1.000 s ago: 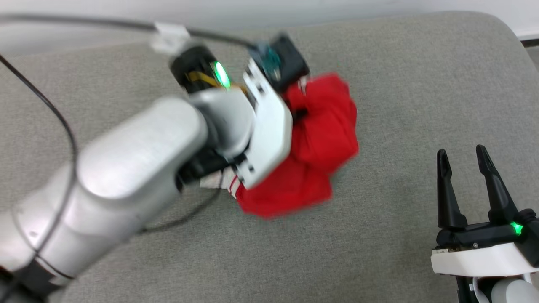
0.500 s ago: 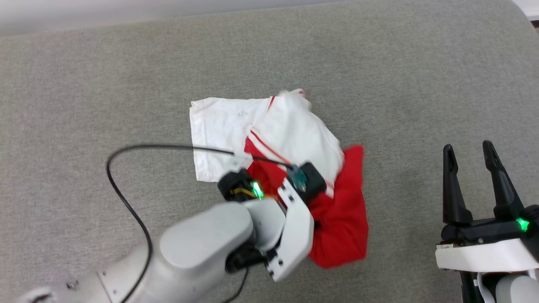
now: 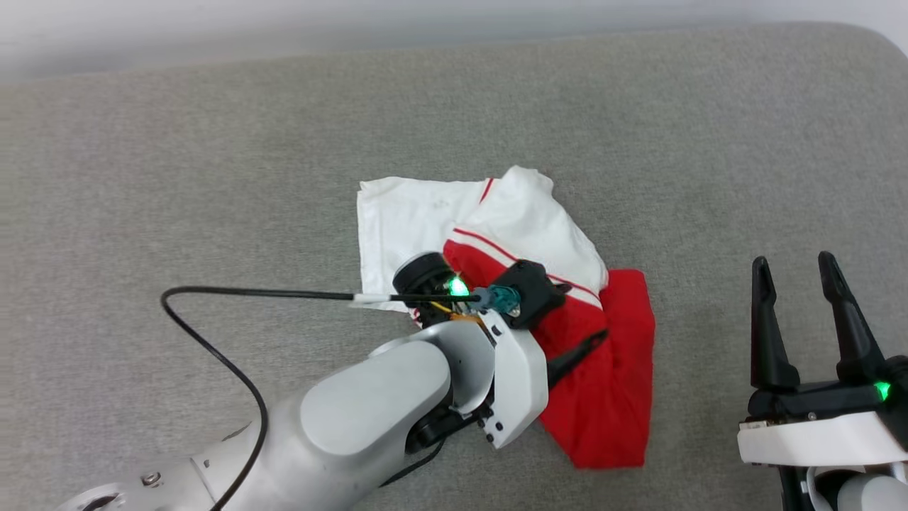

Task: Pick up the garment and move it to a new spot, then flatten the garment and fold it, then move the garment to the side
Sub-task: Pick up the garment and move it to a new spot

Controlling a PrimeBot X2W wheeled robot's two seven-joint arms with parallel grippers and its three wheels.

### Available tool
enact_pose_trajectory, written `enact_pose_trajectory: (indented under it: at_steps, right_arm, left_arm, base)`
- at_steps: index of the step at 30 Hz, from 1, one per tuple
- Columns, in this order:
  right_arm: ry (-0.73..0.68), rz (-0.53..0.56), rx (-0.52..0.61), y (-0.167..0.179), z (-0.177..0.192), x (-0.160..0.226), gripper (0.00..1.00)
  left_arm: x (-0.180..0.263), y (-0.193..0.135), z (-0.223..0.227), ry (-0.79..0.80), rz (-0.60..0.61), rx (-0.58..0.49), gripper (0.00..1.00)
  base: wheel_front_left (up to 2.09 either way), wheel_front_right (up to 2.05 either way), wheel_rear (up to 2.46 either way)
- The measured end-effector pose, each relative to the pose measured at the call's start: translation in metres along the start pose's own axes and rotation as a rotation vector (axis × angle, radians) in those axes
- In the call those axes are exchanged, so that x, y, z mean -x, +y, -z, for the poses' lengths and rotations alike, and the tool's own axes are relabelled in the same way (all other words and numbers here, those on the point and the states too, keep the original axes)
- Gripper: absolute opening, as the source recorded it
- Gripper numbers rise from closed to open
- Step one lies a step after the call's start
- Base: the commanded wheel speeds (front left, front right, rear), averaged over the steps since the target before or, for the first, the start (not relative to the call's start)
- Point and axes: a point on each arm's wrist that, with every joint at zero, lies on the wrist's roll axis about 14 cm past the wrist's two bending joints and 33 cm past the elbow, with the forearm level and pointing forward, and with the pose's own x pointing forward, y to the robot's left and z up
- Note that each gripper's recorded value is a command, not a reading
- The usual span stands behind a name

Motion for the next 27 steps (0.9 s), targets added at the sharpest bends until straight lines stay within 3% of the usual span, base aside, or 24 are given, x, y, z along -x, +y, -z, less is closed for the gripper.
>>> enact_pose_trajectory:
  at_steps: [8, 12, 18, 27]
  right_arm:
    - [-0.019, -0.050, -0.005, 0.017, -0.007, 0.004, 1.00]
    - [-0.026, -0.076, -0.011, 0.026, -0.009, 0.003, 1.00]
    - [-0.036, -0.111, -0.017, 0.037, -0.011, 0.000, 1.00]
    - [-0.037, -0.130, -0.019, 0.044, -0.014, 0.005, 1.00]
  left_arm:
    - [0.042, 0.045, -0.071, -0.371, -0.313, -0.115, 1.00]
    - [0.079, 0.077, -0.081, -0.446, -0.540, -0.175, 1.00]
    - [0.146, 0.103, -0.097, -0.581, -0.830, -0.168, 1.00]
    - [0.231, 0.112, -0.047, -0.591, -1.152, -0.086, 1.00]
  base:
    - [0.00, 0.00, 0.00]
    - [0.00, 0.00, 0.00]
    - [0.00, 0.00, 0.00]
    - [0.00, 0.00, 0.00]
